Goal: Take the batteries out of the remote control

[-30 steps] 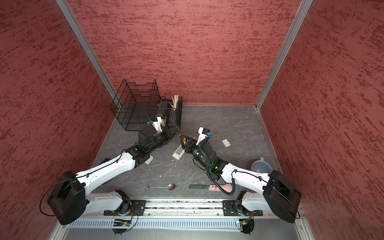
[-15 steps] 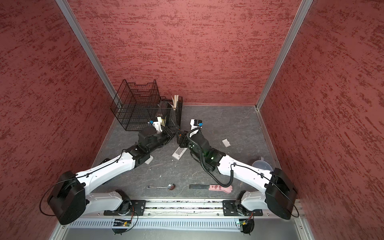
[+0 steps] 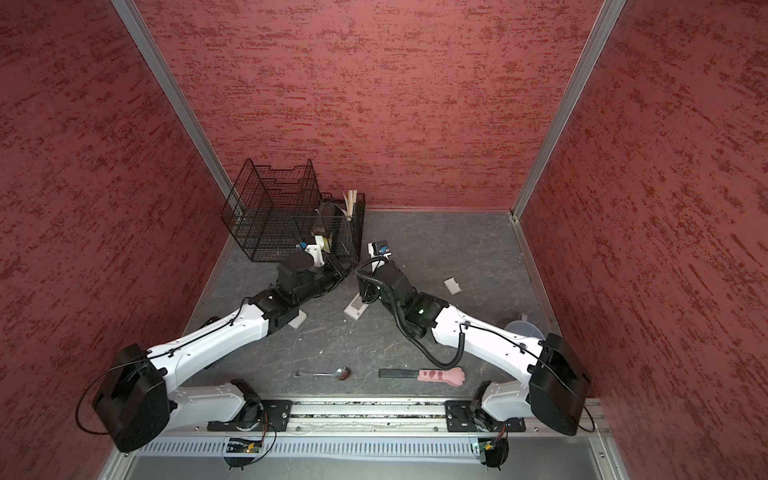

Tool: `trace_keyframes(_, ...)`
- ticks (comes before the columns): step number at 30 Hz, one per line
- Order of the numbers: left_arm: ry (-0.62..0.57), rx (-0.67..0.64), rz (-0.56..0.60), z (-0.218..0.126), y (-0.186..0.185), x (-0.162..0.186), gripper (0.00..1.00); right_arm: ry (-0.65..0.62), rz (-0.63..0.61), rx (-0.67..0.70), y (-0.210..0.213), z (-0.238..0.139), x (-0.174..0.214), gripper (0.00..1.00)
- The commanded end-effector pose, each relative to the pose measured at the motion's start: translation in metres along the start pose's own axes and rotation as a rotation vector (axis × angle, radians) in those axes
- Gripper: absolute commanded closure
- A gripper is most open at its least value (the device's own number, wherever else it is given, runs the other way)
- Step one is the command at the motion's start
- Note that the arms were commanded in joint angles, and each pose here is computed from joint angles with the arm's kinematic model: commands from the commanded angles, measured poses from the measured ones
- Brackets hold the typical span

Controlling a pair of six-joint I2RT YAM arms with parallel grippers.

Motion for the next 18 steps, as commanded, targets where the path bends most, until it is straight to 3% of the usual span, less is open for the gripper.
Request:
trace_keyframes(1,-0.046,0.076,0.022,-0.005,-0.023,-0.013,1.0,-0.014,0.11,-0.061,0.007,-0.009,-0.001,0.44)
trace_keyframes(13,-0.041,0.109,0.009,-0.002,-0.027,-0.01,1.0,-0.216,0.535,-0.245,0.005,-0.024,-0.02,0.45)
trace_keyframes(18,-0.044,0.109,0.008,-0.002,-0.026,-0.01,1.0,-0.271,0.648,-0.328,0.003,-0.031,-0.022,0.46)
Point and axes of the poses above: each gripper's point midway between its finger pads, its own z axis out along the fingers, its own y axis along the line the jaws close on, x = y × z, the point moved 1 cm from there along -z, back along the fingers, and after that the axes turned 8 degrees about z, right-handed, at the moved point
